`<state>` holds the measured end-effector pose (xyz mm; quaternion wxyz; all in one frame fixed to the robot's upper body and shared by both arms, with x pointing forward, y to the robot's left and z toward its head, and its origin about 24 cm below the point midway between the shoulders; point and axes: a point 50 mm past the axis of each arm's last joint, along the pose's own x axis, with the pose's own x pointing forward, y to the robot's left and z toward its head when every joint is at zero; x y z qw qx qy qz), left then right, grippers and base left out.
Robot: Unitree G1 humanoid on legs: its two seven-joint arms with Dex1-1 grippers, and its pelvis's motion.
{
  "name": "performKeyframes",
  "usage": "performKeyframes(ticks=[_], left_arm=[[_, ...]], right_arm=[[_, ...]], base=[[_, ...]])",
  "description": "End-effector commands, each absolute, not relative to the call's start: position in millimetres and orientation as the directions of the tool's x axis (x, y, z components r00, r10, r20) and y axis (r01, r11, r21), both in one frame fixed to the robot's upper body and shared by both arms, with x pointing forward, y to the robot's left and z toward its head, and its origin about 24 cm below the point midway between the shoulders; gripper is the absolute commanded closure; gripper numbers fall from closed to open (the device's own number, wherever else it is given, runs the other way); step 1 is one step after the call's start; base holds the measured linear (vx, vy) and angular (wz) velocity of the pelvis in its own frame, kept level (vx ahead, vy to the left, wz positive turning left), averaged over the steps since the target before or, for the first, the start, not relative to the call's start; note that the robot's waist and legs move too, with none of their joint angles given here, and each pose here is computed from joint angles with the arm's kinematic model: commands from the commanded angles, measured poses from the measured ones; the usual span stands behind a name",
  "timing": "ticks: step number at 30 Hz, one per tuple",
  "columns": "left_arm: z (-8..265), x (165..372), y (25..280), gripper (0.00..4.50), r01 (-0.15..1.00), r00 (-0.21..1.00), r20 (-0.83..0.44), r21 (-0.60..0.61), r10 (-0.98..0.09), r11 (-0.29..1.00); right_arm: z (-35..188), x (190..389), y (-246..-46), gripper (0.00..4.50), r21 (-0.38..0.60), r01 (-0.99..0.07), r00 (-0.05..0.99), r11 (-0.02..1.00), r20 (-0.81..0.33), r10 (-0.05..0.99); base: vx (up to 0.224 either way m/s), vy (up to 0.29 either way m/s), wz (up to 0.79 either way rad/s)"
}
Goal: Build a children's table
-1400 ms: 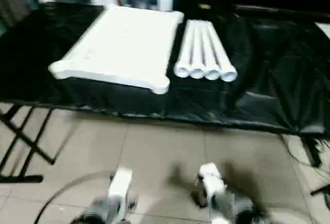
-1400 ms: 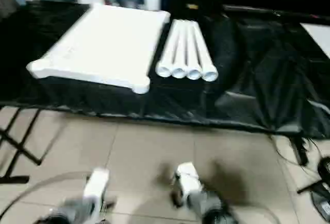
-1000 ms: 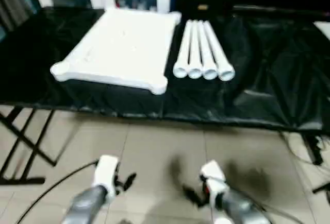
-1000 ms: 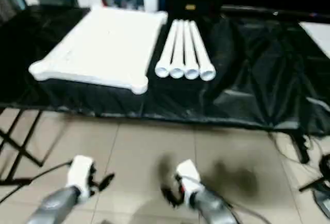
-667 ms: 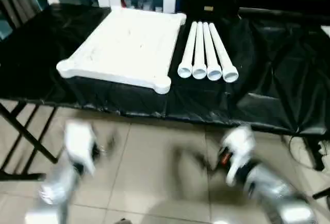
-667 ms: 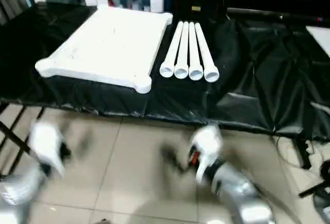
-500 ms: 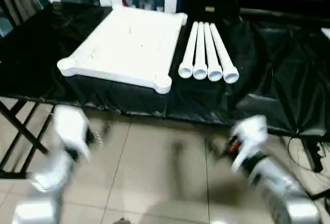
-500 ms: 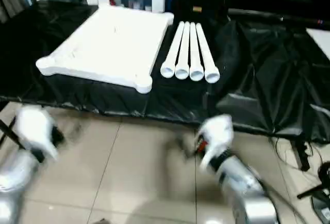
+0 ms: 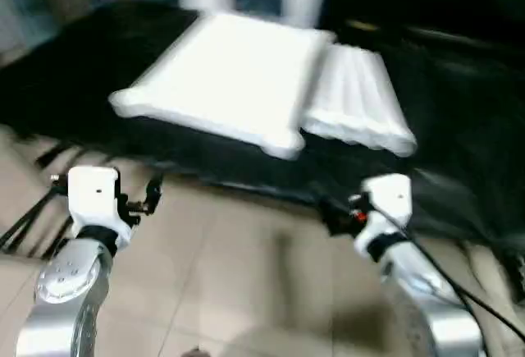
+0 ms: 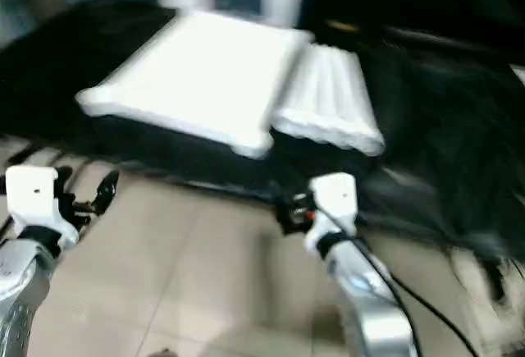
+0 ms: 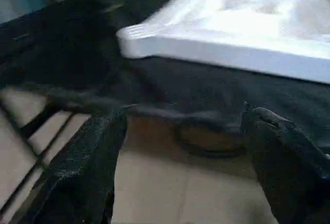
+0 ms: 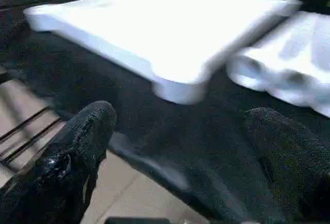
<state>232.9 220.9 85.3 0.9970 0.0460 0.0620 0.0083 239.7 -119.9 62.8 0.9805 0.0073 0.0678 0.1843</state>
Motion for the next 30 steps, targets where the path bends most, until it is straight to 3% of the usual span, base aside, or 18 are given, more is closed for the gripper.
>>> performKeyframes(ticks=[1, 11, 18, 22, 28, 30], left_arm=[[88, 236, 221, 0.50, -0.035, 0.993, -0.112, 0.073, 0.043, 0.997], [81, 244, 209, 0.50, -0.025, 0.991, -0.127, 0.040, 0.029, 0.999], [86, 282, 182, 0.50, 0.089, 0.992, -0.094, 0.055, -0.084, 0.995], [89, 296, 170, 0.50, 0.143, 0.987, -0.085, 0.059, -0.138, 0.988], [91, 310, 158, 0.50, 0.230, 0.970, -0.094, 0.041, -0.226, 0.972], [89, 313, 151, 0.50, 0.285, 0.954, -0.111, 0.052, -0.278, 0.957]], right_arm=[[62, 243.9, -118.0, 0.00, 0.033, -0.375, 0.917, 0.926, -0.132, 0.376], [70, 261.8, -116.6, 0.00, 0.055, -0.377, 0.921, 0.925, -0.087, 0.380], [73, 282.0, -129.1, 0.00, 0.045, -0.279, 0.957, 0.959, -0.071, 0.282], [74, 283.6, -139.7, 0.00, 0.022, -0.222, 0.972, 0.975, -0.071, 0.223], [84, 272.4, -156.2, 0.00, 0.022, -0.088, 0.995, 0.996, -0.045, 0.089], [85, 249.9, -165.7, 0.00, 0.038, -0.001, 0.999, 0.999, -0.042, 0.002]], base=[[0.193, 0.013, 0.77], [0.119, -0.048, 0.65], [0.156, 0.036, 0.18], [0.135, -0.038, 0.01], [0.167, -0.007, -0.22], [0.112, 0.152, -0.48]])
